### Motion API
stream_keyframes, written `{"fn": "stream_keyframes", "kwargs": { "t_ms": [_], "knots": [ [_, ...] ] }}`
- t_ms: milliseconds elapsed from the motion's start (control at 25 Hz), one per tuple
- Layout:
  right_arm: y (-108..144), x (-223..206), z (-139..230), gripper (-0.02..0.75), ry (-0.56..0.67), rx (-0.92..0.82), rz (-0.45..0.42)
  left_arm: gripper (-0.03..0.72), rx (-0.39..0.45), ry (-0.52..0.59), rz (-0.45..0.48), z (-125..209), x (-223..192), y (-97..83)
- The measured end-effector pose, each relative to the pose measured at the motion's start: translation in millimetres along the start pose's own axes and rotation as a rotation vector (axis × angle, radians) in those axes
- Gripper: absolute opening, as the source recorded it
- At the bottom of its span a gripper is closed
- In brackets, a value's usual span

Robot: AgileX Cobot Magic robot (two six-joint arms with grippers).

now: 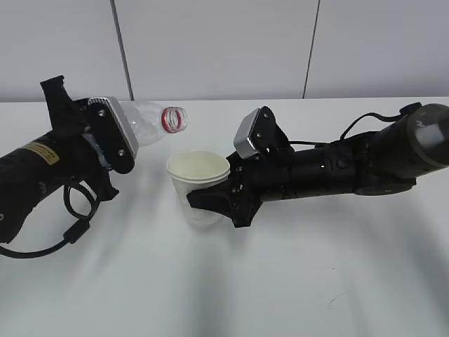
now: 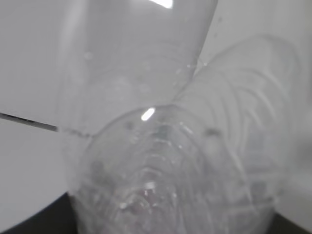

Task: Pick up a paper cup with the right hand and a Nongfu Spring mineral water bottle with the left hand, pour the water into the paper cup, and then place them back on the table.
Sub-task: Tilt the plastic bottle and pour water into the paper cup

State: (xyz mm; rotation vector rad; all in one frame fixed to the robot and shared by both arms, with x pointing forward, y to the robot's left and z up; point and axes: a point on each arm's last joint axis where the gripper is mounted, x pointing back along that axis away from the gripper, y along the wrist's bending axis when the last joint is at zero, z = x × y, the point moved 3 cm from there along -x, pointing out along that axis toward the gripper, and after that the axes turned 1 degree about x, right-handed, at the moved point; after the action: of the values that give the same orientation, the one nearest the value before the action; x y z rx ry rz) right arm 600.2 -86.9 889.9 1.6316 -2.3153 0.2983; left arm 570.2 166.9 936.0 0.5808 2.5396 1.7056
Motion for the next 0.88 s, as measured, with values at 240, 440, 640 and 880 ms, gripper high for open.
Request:
{"fn": "stream_keyframes", "kwargs": {
  "t_ms": [240, 440, 640, 880],
  "knots": [
    [0.7, 0.0, 0.5, 0.435, 0.004, 0.002, -0.006, 0.375, -0.07, 0.003, -0.004, 0.4, 0.0, 0.6],
    [1.0, 0.0, 0.7, 0.435, 0.006, 0.004, -0.008, 0.375, -0.105, -0.002, -0.026, -0.4, 0.0, 3.1],
    [1.2, 0.0, 0.9, 0.435, 0.007, 0.006, -0.01, 0.375, -0.154, 0.004, -0.038, 0.1, 0.1, 4.6],
    [1.7, 0.0, 1.3, 0.435, 0.011, 0.01, -0.014, 0.375, -0.195, 0.013, -0.051, 1.0, 0.2, 6.2]
  ]
}}
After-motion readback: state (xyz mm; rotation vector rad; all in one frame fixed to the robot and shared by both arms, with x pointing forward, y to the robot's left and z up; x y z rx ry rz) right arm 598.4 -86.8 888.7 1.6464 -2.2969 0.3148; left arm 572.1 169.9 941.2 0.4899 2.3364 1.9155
